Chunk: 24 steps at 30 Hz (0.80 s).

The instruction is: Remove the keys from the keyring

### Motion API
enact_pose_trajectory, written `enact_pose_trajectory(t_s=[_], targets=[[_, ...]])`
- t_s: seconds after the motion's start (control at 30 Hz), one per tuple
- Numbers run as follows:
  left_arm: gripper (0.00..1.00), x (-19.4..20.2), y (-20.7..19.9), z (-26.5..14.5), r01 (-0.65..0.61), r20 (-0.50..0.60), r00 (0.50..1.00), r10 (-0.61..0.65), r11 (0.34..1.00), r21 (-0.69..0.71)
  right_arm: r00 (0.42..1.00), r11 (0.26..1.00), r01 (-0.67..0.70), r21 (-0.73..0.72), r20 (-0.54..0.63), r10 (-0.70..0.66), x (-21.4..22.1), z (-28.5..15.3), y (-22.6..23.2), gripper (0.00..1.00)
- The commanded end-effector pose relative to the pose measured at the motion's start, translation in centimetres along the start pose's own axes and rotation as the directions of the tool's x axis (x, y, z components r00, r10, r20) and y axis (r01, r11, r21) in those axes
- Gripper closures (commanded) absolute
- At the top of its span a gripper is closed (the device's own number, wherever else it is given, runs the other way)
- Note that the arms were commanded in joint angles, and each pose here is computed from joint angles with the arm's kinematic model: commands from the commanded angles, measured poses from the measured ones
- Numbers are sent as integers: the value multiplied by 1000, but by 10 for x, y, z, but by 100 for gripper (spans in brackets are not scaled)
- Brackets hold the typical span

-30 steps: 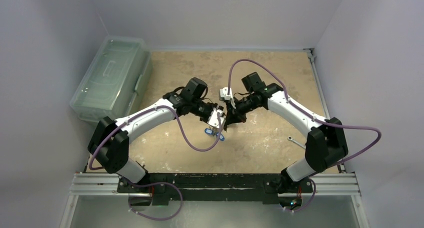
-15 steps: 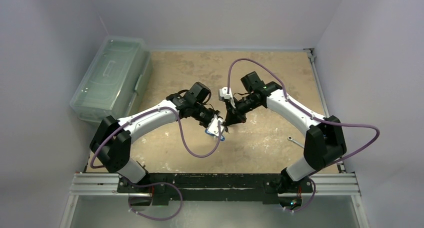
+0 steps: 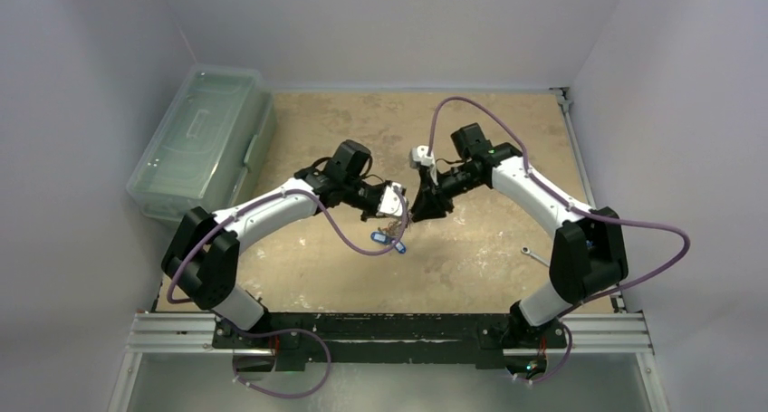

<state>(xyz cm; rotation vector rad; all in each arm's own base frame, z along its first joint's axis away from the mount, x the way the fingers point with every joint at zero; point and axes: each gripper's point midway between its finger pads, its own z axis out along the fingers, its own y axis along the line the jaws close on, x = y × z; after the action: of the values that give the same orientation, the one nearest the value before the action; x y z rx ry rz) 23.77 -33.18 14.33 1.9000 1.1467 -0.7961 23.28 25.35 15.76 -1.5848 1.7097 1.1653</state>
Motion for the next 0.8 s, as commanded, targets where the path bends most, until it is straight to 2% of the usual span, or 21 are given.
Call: enact_pose_trajectory(t_s=[0.0, 0.1, 0.23, 0.3, 0.33, 0.4, 0.63, 0.7, 0.77], targets=[[100, -32, 19, -13, 144, 180, 975, -128, 987, -78, 995, 1000, 24, 20, 92, -26, -17, -17, -3, 66], [100, -35, 23, -14, 198, 219, 960, -172, 975, -103, 992, 997, 33, 64, 123, -41, -22, -18, -6, 58], [100, -39, 31, -21, 259, 267, 939, -216, 956, -135, 989, 992, 32, 122, 139, -49, -23, -19, -13, 56], [100, -40, 32, -21, 285, 284, 929, -238, 948, -139, 988, 991, 17, 130, 151, -37, -22, -17, -17, 49], [100, -41, 32, -22, 293, 290, 926, -244, 946, -140, 987, 991, 15, 132, 159, -37, -22, -16, -18, 42], [100, -43, 32, -22, 314, 300, 917, -262, 939, -139, 984, 991, 12, 132, 173, -35, -22, -14, -19, 41], [100, -48, 35, -26, 346, 323, 902, -285, 926, -150, 982, 983, 20, 183, 182, -54, -19, -11, -34, 50], [100, -48, 36, -27, 352, 328, 900, -289, 923, -154, 980, 982, 29, 184, 187, -64, -20, -10, -36, 62], [100, -47, 40, -31, 371, 339, 892, -299, 913, -170, 981, 982, 32, 186, 183, -67, -18, -9, -36, 85]])
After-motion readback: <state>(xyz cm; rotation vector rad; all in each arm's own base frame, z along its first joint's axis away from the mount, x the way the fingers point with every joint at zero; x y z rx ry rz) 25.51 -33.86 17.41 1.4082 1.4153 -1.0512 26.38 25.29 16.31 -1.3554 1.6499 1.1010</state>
